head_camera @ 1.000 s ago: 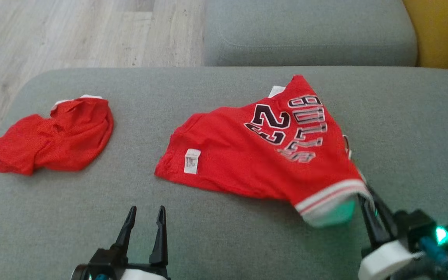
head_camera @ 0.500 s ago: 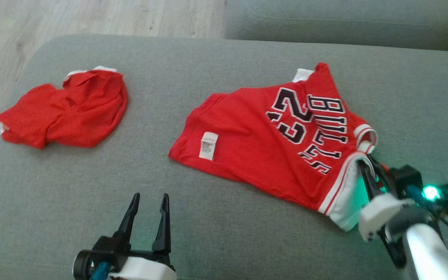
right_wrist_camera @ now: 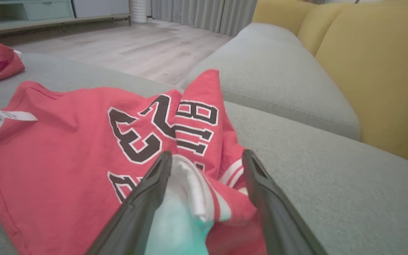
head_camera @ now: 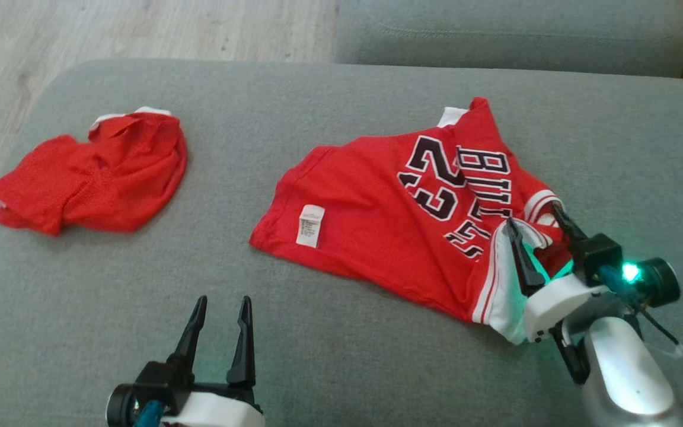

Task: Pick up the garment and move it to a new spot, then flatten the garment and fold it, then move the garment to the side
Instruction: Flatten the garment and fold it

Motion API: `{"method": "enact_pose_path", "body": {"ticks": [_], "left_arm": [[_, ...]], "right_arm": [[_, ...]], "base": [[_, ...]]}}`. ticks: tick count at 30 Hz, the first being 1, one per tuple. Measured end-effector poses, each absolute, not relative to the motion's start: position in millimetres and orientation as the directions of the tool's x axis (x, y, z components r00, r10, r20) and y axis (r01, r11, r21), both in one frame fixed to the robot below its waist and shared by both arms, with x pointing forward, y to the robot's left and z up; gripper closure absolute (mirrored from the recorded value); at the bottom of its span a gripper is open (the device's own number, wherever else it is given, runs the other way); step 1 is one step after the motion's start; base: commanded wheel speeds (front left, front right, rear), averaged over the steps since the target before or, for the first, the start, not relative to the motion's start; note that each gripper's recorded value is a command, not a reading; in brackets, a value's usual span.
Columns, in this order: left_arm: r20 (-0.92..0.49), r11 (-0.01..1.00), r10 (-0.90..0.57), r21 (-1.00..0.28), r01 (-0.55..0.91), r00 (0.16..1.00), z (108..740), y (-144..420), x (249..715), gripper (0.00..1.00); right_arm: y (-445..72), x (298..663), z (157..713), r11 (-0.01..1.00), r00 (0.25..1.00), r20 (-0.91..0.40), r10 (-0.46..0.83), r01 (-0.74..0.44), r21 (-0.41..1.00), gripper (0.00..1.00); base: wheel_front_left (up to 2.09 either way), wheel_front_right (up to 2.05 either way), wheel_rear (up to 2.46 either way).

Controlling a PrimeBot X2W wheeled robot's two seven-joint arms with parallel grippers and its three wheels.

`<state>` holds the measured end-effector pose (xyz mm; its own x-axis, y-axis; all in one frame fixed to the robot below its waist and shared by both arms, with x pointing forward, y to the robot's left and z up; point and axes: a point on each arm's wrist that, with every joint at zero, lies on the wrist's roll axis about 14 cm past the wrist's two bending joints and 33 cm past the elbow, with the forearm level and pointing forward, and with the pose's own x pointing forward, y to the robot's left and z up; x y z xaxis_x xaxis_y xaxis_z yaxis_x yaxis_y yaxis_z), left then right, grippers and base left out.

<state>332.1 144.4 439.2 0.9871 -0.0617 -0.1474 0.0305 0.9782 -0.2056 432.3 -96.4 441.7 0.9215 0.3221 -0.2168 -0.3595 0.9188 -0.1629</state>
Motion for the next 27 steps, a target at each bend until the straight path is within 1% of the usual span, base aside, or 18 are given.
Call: {"method": "enact_pose_path", "body": {"ticks": [3, 6, 11, 14, 16, 19, 27], "left_arm": [[-0.138, 0.977, -0.08, -0.206, 0.05, 0.987, 442.0, 139.1, 334.3, 0.0], [-0.128, 0.975, -0.103, -0.207, 0.075, 0.986, 444.5, 132.1, 336.9, 0.0], [-0.121, 0.972, -0.134, -0.208, 0.107, 0.984, 446.7, 122.4, 340.8, 0.0], [-0.124, 0.971, -0.145, -0.209, 0.117, 0.982, 445.7, 118.9, 342.6, 0.0], [-0.131, 0.971, -0.148, -0.21, 0.118, 0.98, 443.4, 118.0, 343.4, 0.0], [-0.142, 0.971, -0.147, -0.212, 0.115, 0.979, 439.9, 118.2, 343.7, 0.0], [-0.168, 0.973, -0.122, -0.212, 0.085, 0.978, 432.4, 126.2, 339.7, 0.0]], "right_arm": [[-108.5, 425.5, 453.3, 0.936, 0.943, -0.164, 0.29, -0.316, -0.156, 0.0], [-123.6, 407.0, 449.7, 0.952, 0.954, -0.165, 0.25, -0.273, -0.139, 0.0], [-143.9, 372.8, 434.7, 0.975, 0.957, -0.224, 0.183, -0.207, -0.086, 0.0], [-147.4, 356.6, 422.7, 0.982, 0.945, -0.28, 0.168, -0.184, -0.034, 0.0], [-148.5, 349.2, 413.4, 0.983, 0.934, -0.319, 0.163, -0.18, -0.026, 0.0], [-146.5, 349.4, 408.0, 0.984, 0.925, -0.34, 0.168, -0.18, -0.006, 0.0], [-122.1, 363.6, 387.3, 0.97, 0.877, -0.421, 0.233, -0.238, 0.042, 0.0]], "base": [[0.0, 0.0, 0.0], [0.0, 0.0, 0.0], [0.0, 0.0, 0.0], [0.0, 0.0, 0.0], [0.0, 0.0, 0.0], [0.0, 0.0, 0.0], [0.0, 0.0, 0.0]]}}
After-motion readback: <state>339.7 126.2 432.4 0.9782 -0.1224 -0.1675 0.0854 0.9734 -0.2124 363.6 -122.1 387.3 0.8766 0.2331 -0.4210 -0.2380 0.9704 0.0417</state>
